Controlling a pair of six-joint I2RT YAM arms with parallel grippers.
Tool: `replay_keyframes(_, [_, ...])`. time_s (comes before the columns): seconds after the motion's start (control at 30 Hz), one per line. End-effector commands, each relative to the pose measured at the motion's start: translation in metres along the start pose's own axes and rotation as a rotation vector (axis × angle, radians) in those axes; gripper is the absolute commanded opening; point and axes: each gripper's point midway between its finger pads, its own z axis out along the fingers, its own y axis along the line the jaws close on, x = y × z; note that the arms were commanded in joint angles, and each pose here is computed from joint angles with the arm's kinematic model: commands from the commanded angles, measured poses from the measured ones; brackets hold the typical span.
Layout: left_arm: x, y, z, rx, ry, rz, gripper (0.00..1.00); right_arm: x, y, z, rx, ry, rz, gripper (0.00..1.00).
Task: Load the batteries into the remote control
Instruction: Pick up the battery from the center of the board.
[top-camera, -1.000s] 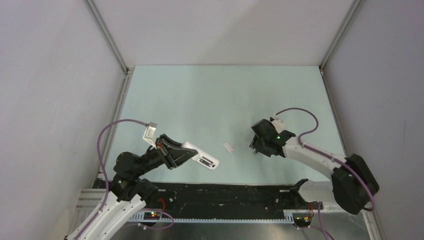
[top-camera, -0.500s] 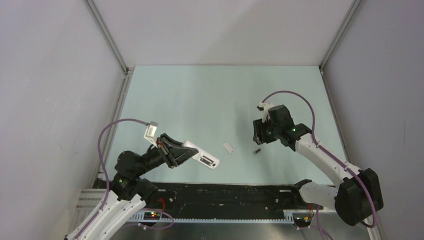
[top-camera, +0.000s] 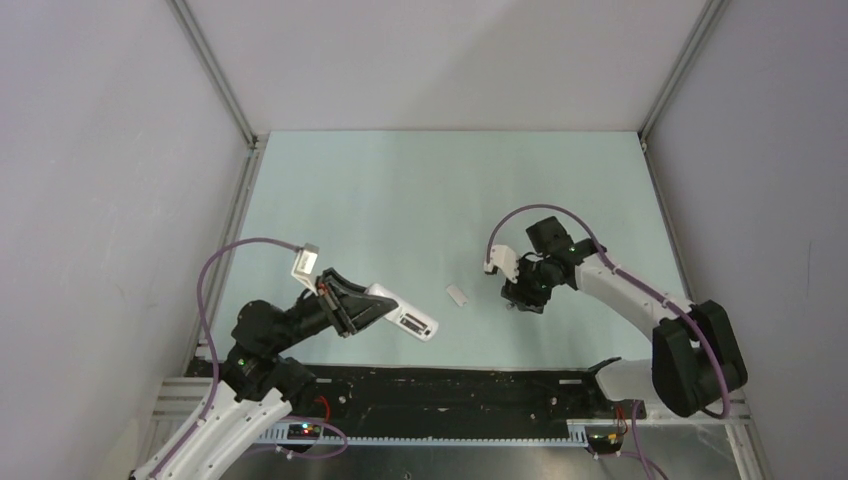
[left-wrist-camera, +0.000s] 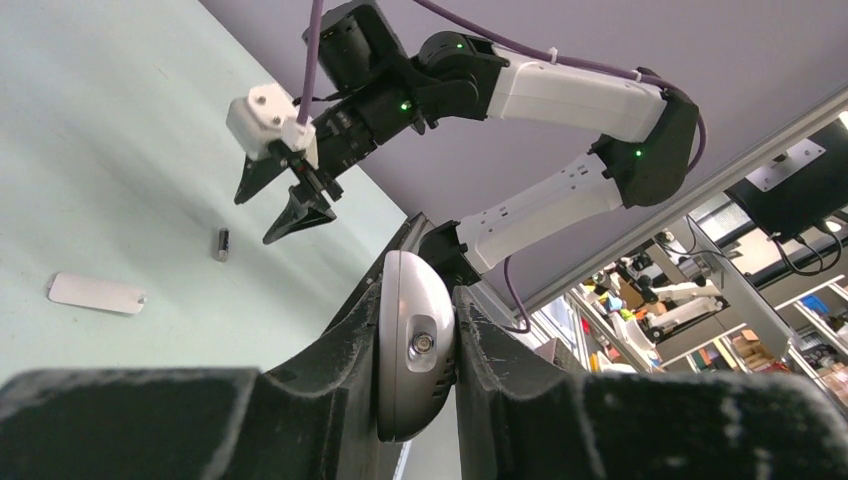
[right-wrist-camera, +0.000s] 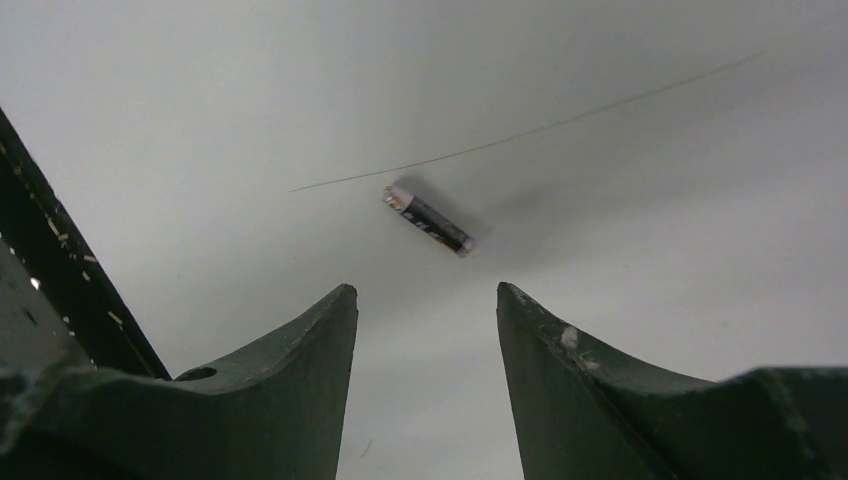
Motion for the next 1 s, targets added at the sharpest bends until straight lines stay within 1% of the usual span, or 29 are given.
replay_keyframes(0.0, [-0.010, -0.012, -0.001, 0.025, -0.028, 0.019, 0.00, -0.002, 0.003, 0.006, -0.068, 0.025, -0.164, 0.58])
replay_keyframes(0.4, [-0.010, -0.012, -0.003, 0.017, -0.029, 0.024, 0.00, 0.001, -0.020, 0.025, -0.004, 0.065, -0.248, 0.53])
replay_keyframes(0.77, [-0.008, -0.008, -0.004, 0.004, -0.024, 0.023, 0.01, 0.001, -0.015, 0.042, -0.035, 0.087, -0.276, 0.51])
replay_keyframes(0.9, [-0.008, -0.008, -0.004, 0.002, -0.024, 0.023, 0.01, 0.001, -0.009, 0.045, -0.054, 0.091, -0.268, 0.47])
replay_keyframes(0.97, [-0.007, -0.008, -0.004, 0.001, -0.024, 0.023, 0.01, 0.002, -0.006, 0.046, -0.064, 0.095, -0.261, 0.42])
